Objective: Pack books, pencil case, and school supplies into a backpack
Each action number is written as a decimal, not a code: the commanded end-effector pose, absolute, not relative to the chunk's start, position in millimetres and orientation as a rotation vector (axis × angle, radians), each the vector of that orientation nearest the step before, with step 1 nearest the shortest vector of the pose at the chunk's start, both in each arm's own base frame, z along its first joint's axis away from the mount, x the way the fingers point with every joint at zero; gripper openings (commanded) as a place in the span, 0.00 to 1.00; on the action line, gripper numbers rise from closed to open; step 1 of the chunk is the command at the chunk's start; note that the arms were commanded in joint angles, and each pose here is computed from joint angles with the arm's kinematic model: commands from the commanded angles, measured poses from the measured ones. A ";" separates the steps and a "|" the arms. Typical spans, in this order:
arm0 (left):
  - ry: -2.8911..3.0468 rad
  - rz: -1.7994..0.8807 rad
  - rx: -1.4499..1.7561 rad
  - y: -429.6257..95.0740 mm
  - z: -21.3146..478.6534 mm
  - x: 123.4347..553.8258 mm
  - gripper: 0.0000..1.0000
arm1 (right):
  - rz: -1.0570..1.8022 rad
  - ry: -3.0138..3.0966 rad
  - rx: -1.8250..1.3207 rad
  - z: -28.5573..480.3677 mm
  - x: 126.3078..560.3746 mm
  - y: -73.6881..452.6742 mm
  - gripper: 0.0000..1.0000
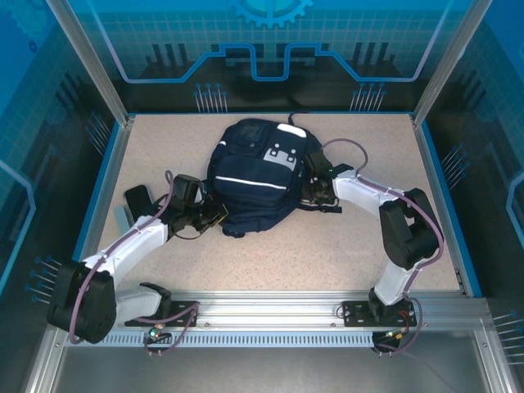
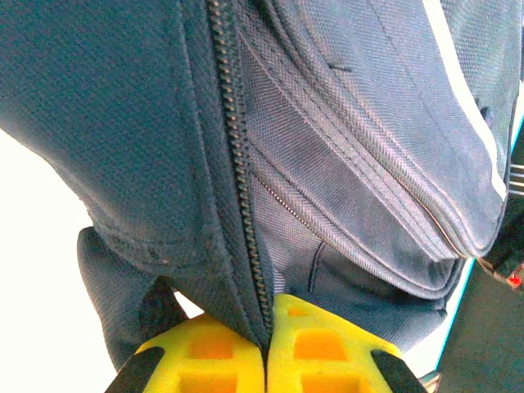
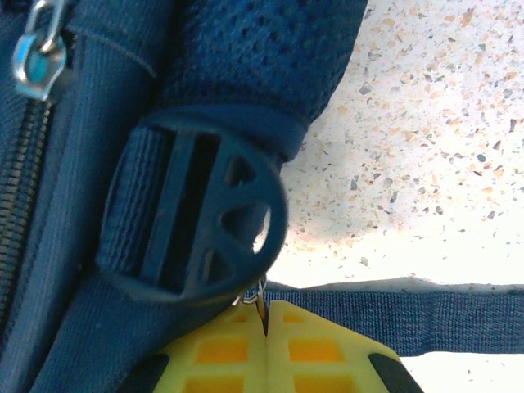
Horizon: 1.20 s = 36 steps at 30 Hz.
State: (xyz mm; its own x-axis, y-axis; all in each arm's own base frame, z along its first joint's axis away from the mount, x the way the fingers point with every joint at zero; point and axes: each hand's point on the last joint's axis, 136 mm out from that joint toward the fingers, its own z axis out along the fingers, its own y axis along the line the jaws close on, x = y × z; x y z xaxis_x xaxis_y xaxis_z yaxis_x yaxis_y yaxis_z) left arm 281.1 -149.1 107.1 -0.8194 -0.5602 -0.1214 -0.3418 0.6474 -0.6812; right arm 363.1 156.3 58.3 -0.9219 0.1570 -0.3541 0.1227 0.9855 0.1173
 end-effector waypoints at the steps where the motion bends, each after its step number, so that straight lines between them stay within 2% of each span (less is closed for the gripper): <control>1: 2.589 -0.974 -0.652 -146.1 107.3 262.7 0.00 | -0.073 2.707 0.358 64.5 380.0 114.4 0.00; 2: 2.591 -1.002 -0.626 -149.9 110.0 262.2 0.03 | -0.069 2.710 0.348 66.5 380.6 115.3 0.00; 3: 2.589 -1.028 -0.607 -153.5 113.2 261.8 0.17 | -0.057 2.710 0.333 69.9 380.9 116.8 0.00; 6: 2.549 -1.069 -0.519 -162.4 129.9 262.5 0.46 | 0.011 2.695 0.244 83.2 378.5 122.7 0.00; 7: 2.532 -1.074 -0.496 -163.9 135.5 263.2 0.52 | 0.039 2.691 0.210 87.4 377.1 124.5 0.04; 11: 2.448 -1.094 -0.355 -173.8 160.7 267.3 0.69 | 0.132 2.677 0.106 106.2 364.0 124.7 0.32; 14: 2.415 -1.073 -0.260 -181.2 171.0 272.2 0.77 | 0.207 2.652 0.091 121.3 354.5 124.3 0.51; 17: 2.408 -1.046 -0.182 -191.7 177.7 279.1 0.80 | 0.314 2.622 0.094 132.8 348.1 131.0 0.61; 21: 2.419 -0.998 -0.104 -209.7 181.8 293.7 0.81 | 0.437 2.598 0.092 141.7 352.1 145.3 0.64; 24: 2.435 -0.952 -0.058 -227.1 182.3 310.7 0.79 | 0.478 2.614 0.106 140.9 364.9 155.5 0.59; 27: 2.463 -0.865 -0.057 -238.6 176.5 335.9 0.72 | 0.458 2.639 0.142 131.7 383.1 159.6 0.53; 29: 2.482 -0.748 -0.121 -234.6 168.3 357.5 0.66 | 0.425 2.649 0.162 125.5 396.3 159.9 0.49; 32: 2.479 -0.551 -0.210 -221.3 154.4 387.0 0.62 | 0.332 2.680 0.174 114.4 415.0 154.7 0.43; 36: 2.500 -0.465 -0.206 -222.6 140.8 406.2 0.59 | 0.291 2.709 0.154 102.7 431.9 157.2 0.38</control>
